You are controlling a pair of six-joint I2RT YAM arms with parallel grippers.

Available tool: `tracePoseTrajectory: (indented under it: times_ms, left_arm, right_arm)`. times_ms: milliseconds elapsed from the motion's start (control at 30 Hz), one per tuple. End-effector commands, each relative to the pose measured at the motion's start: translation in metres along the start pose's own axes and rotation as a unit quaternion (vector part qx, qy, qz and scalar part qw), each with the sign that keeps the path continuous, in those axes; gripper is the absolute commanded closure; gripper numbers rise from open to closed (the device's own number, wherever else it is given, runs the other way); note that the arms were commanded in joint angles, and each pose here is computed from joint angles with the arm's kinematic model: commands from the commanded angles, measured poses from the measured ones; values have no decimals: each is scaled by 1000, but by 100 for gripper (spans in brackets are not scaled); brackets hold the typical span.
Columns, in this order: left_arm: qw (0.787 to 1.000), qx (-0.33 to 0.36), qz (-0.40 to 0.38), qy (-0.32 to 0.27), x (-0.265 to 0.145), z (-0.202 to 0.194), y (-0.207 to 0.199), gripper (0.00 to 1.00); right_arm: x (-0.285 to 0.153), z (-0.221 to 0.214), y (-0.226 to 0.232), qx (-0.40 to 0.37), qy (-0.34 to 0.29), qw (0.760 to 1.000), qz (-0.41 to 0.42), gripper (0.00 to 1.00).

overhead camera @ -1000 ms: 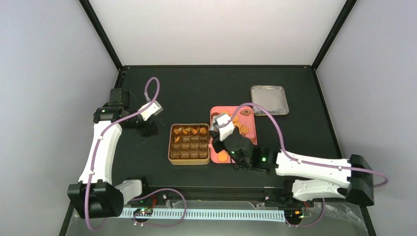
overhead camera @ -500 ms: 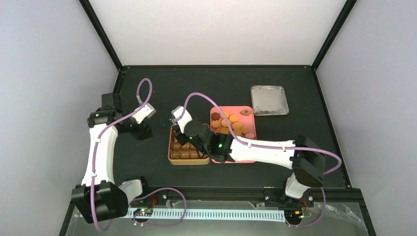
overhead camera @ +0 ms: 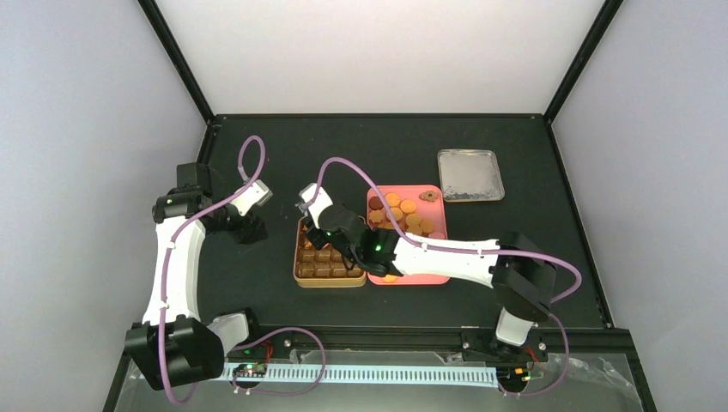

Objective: Pack the cookies
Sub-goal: Place the fake cookies in the empty pocket of the box.

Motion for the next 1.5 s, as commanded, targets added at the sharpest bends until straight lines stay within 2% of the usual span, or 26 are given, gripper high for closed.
tracePoseTrajectory:
  times_ms: [0, 133, 233, 667, 867, 1133, 1467]
  left_arm:
    - [1000, 7, -13, -8, -1, 0, -5, 41]
    - [1000, 6, -15, -10, -1, 1, -5, 41]
    - [1000, 6, -16, -11, -2, 1, -6, 41]
    - [1000, 8, -20, -13, -3, 2, -7, 41]
    - [1000, 8, -21, -12, -2, 2, -7, 41]
    - [1000, 9, -20, -11, -2, 1, -7, 41]
    - [1000, 11, -19, -11, -3, 3, -6, 41]
  right_arm:
    - [7, 21, -5, 12, -33, 999, -8, 80]
    - [12, 16, -4, 4, -27, 1000, -10, 78]
    - [14, 13, -3, 3, -23, 1000, -9, 70]
    - [0, 23, -5, 9, -37, 999, 4, 54]
    - [-6, 28, -7, 24, -45, 999, 6, 55]
    - [0, 24, -20, 36, -40, 999, -6, 65]
    - [3, 5, -15, 33, -22, 999, 6, 65]
Point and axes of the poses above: each gripper's point midway between its finger pads, its own x axis out along the fingers, its own y axis along the line the jaws close on, z = x × y, the point moved 2 cm from there along -x, back along the fingers, and after that the axes turned 4 degrees about -x, right-handed, at the moved point
